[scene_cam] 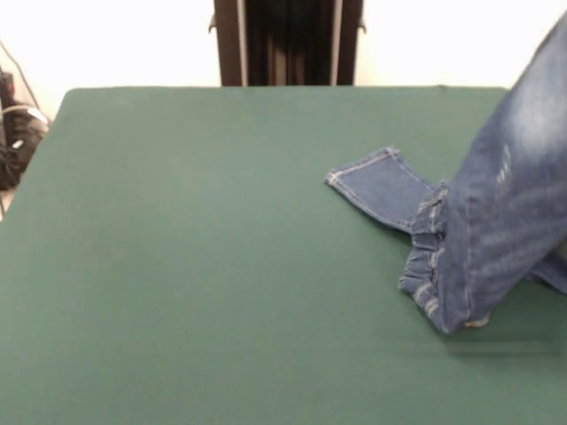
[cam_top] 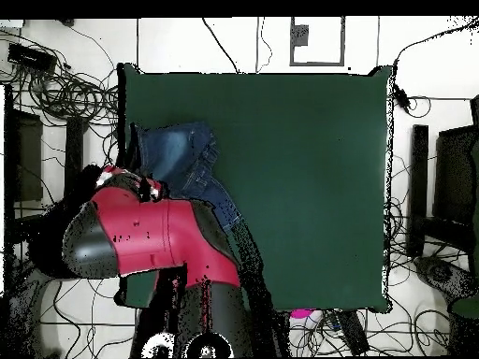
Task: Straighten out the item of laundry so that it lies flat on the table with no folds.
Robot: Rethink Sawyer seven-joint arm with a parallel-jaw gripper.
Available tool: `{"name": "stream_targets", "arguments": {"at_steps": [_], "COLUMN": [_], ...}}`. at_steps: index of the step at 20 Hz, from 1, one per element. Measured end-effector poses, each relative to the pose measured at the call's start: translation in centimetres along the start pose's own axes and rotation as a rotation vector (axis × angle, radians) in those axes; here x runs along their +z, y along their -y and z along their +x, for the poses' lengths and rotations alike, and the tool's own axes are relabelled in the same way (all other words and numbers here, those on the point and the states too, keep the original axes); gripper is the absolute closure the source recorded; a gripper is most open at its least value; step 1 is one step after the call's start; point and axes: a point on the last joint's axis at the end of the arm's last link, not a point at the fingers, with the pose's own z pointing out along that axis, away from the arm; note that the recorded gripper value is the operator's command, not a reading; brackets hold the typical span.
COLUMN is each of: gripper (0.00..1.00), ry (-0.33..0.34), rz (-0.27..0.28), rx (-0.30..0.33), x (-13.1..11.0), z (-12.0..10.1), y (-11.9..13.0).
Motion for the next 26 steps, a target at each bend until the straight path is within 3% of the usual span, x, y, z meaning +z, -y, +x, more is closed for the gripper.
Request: {"name": "stream_targets", "arguments": {"at_steps": [8,9,18,22,24,26], "gripper": [1.0,1.0,1.0,1.0,1.0,1.0], "ry": [-0.017,-0.031,-0.043,-0.029,-0.012,-0.009], "rz": [-0.008,-0.003,0.021,0.029,0.027,0.022], "rx": [-0.055,-0.081,-0.191,-0.182,-0.116,-0.082], "x": [4.2,5.0,6.8,6.9,7.0,7.1], "z": [3.6,5.2,12.0,14.4,16.7,17.3], "y": [-2.2,-3.2,-7.9,-10.2,-12.8,-13.9]}}
